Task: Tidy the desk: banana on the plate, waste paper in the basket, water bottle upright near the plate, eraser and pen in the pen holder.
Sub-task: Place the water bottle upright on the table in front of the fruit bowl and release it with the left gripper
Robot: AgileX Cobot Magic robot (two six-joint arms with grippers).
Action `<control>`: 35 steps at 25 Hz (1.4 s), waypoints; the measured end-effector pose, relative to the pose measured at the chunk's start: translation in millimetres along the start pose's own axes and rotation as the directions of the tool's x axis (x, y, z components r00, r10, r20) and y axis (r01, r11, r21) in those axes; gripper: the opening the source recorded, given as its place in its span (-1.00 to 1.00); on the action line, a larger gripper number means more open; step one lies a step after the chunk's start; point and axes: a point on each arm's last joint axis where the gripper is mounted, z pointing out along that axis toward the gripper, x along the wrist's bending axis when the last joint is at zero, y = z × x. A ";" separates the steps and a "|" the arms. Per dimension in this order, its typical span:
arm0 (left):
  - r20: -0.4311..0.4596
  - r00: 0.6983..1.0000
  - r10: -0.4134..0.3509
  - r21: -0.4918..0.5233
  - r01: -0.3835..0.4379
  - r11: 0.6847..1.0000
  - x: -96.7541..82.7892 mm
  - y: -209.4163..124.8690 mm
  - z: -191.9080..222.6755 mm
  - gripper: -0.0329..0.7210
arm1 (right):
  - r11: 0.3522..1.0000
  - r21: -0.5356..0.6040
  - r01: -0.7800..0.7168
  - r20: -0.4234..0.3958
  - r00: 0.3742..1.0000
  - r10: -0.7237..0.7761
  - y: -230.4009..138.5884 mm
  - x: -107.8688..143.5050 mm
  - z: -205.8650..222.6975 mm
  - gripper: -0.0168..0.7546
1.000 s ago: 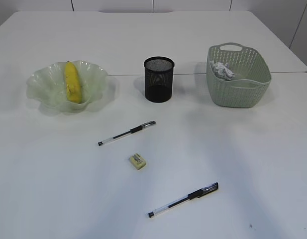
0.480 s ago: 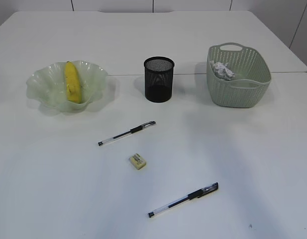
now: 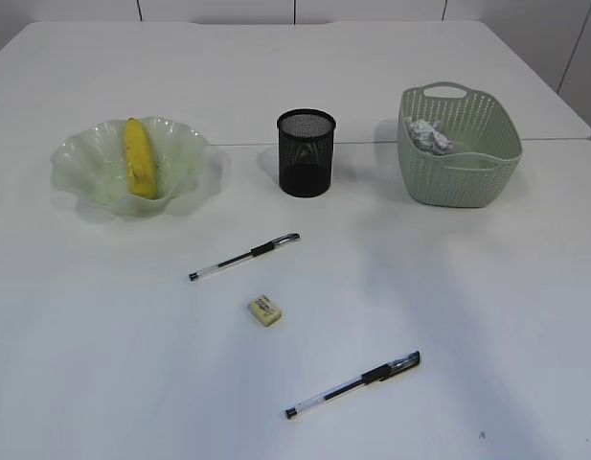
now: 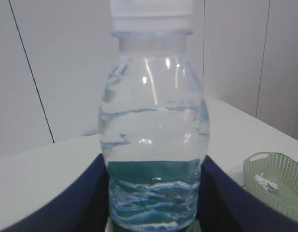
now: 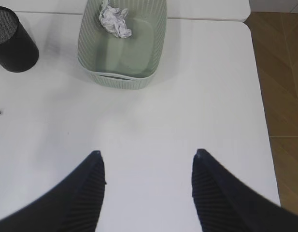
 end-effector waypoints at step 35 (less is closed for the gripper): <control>-0.088 0.994 -0.068 -0.084 0.061 0.995 1.3 -103.4 -24.3 0.01 | 1.000 0.000 0.012 0.000 1.000 -0.012 0.0 0.0 0.0 0.15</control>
